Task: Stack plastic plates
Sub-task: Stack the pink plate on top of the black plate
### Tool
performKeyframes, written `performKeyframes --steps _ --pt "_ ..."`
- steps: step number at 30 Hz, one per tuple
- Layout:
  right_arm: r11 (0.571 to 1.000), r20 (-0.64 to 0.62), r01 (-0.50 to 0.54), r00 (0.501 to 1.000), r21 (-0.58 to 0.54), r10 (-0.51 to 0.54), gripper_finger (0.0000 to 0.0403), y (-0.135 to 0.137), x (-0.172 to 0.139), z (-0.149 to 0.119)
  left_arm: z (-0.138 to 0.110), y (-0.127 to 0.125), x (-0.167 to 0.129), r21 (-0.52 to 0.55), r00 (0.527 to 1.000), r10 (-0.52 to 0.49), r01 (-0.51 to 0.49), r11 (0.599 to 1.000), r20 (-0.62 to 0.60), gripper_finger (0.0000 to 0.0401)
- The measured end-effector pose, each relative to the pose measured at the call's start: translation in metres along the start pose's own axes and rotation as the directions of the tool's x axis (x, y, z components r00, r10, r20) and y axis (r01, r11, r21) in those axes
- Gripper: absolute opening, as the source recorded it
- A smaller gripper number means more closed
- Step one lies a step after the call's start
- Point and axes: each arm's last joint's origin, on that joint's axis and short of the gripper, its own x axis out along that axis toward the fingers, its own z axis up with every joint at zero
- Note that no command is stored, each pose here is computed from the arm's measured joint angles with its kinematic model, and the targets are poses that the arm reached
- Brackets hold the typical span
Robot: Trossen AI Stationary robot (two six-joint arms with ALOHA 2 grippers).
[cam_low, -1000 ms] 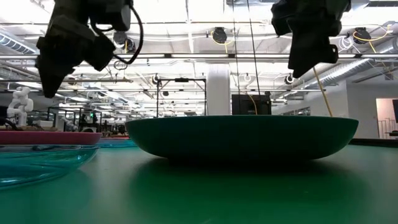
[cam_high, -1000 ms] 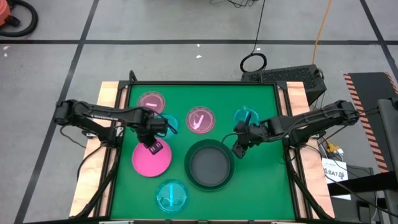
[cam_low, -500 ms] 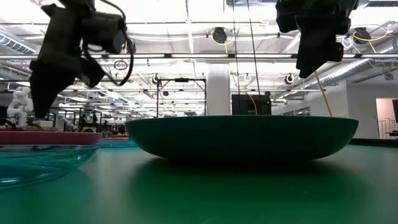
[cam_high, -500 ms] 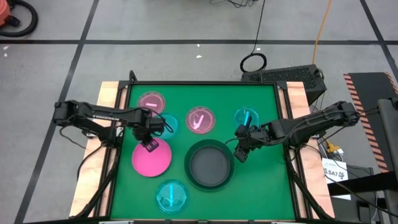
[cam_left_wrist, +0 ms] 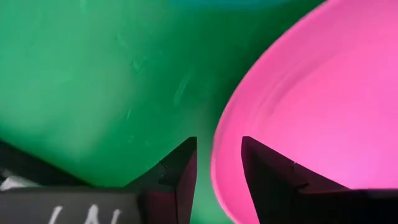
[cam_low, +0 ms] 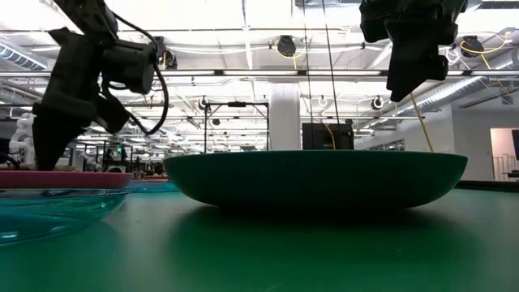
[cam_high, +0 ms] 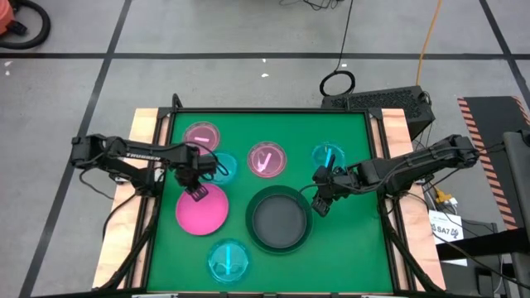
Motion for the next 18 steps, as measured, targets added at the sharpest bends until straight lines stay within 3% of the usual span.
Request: performKeyframes --steps 18 --pt "1.000 0.007 0.006 1.000 0.000 -0.006 0.0135 0.000 0.000 0.000 -0.001 0.008 0.022 0.005 0.999 -0.024 0.024 1.000 0.023 0.0132"
